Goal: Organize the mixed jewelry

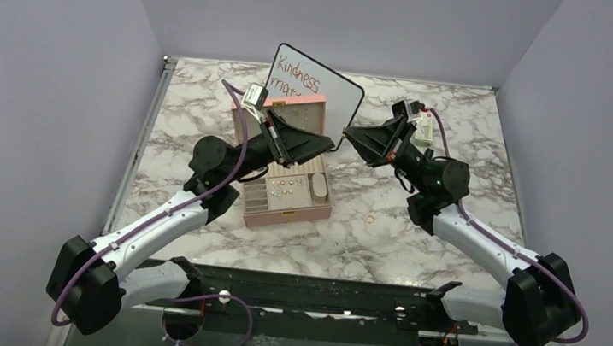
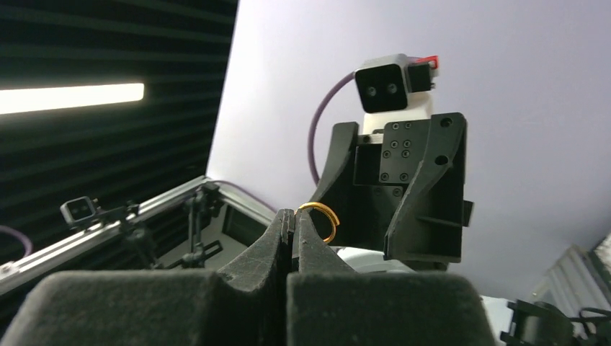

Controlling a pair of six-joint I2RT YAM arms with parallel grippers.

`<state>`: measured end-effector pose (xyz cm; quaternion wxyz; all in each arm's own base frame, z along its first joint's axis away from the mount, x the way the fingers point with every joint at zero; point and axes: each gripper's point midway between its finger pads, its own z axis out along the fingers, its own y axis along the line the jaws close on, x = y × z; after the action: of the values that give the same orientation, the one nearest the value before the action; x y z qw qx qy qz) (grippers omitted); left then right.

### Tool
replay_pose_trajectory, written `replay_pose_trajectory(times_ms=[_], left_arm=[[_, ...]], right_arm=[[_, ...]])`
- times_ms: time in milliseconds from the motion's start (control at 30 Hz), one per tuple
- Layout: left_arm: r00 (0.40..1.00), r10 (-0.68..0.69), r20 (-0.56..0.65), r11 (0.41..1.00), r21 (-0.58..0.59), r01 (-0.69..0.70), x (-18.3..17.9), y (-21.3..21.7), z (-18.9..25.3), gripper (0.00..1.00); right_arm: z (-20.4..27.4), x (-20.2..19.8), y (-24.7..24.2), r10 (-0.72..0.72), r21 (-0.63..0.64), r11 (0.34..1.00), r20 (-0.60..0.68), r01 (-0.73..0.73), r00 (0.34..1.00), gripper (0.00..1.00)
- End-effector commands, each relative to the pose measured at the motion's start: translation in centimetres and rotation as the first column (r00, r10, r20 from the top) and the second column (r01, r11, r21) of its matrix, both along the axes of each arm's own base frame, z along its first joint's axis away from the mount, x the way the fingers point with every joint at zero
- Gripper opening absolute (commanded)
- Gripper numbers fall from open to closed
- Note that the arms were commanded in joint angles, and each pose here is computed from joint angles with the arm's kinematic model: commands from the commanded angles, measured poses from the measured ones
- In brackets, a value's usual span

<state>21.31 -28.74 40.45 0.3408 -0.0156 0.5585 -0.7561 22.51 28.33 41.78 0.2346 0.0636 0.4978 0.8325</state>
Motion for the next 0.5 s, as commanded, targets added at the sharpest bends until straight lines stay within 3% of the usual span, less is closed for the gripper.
replay_pose_trajectory(times_ms=[0,467], left_arm=[[0.995,0.009,0.104,0.994,-0.109,0.003,-0.7,0.0,4.0,0.55],[0.985,-0.060,0.164,0.981,-0.173,0.089,-1.7,-2.2,6.5,0.52]], right_arm=[[4.6,-2.3,-1.6,0.040,0.149,0.987,0.102,-0.055,0.994,0.01],[6.0,-3.4,-1.8,0.077,0.171,0.980,0.140,-0.100,0.987,0.01]])
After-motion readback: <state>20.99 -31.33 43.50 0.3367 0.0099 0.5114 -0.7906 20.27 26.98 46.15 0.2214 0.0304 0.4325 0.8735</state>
